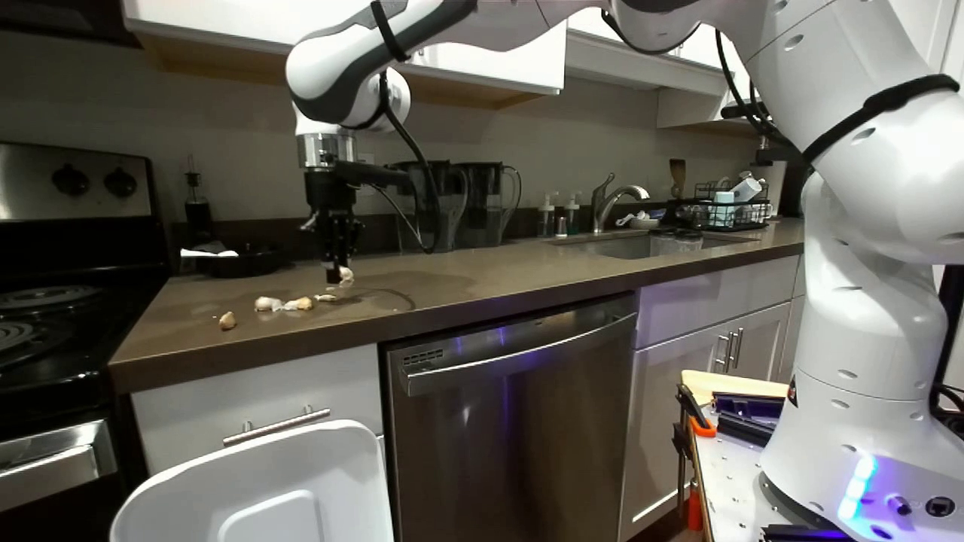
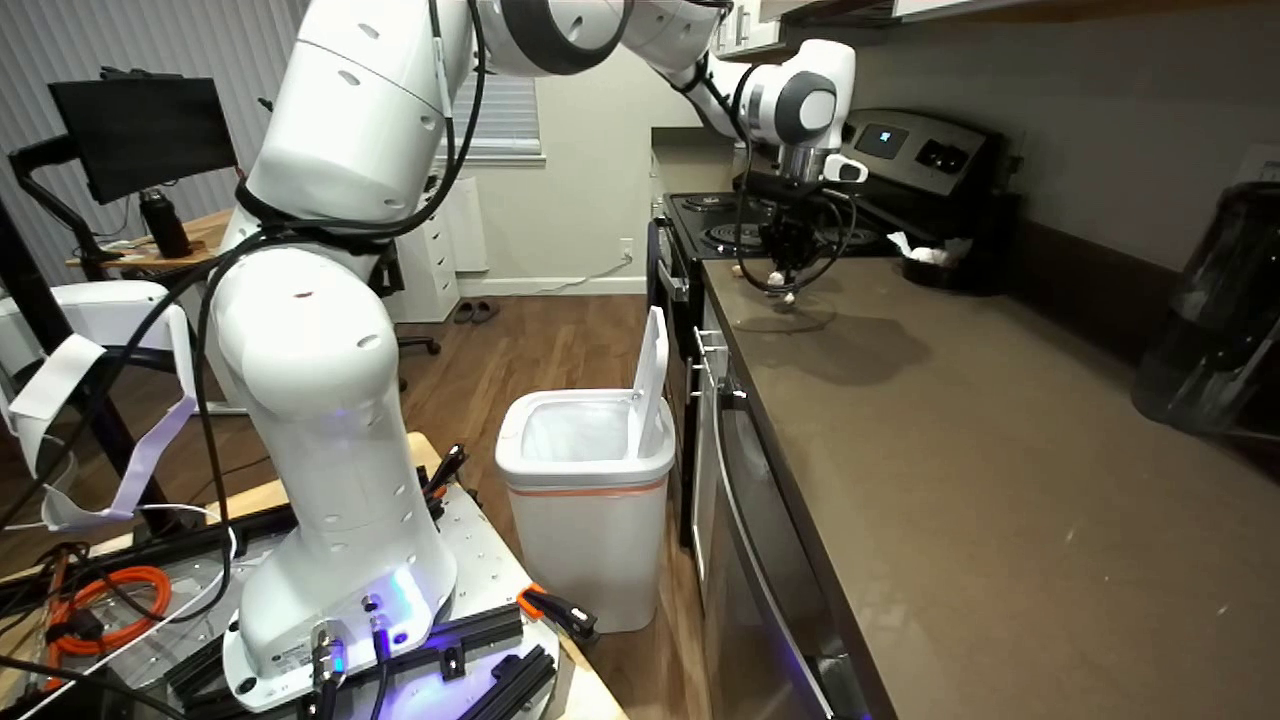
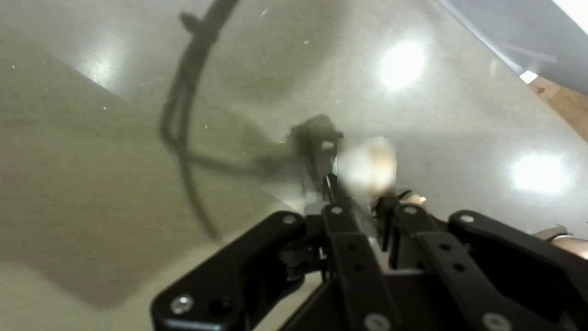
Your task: Throw the garlic peels on the countertop in the white waste bin on the floor
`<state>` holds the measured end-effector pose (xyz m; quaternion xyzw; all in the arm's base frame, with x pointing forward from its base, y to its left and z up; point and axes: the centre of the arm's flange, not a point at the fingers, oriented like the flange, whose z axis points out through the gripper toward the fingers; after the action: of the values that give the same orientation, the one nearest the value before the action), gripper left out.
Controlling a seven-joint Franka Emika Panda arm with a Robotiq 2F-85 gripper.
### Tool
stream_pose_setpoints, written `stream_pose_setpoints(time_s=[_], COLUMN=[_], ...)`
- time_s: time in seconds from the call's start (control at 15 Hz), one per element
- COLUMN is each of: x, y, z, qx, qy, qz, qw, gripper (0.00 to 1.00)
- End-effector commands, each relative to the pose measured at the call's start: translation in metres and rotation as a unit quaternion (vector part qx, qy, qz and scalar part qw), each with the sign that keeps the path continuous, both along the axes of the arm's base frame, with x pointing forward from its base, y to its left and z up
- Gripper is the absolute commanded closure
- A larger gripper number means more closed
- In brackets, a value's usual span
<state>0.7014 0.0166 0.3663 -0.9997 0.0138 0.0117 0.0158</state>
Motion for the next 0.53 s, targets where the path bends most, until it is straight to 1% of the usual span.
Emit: stream_pose_setpoints(time_s=[0.0, 0.27, 0.47], x=[-0.019, -0.034, -0.049], y=[0.012, 0.045, 0.085], z=[0.013, 0.017, 0.013], qx=[0.017, 0.021, 0.026], qy=[0.017, 0.022, 0.027], qz=[0.019, 0.043, 0.073], qw=[0.9995, 0.9986, 0.9966], gripper=[0.96, 0.96, 0.96])
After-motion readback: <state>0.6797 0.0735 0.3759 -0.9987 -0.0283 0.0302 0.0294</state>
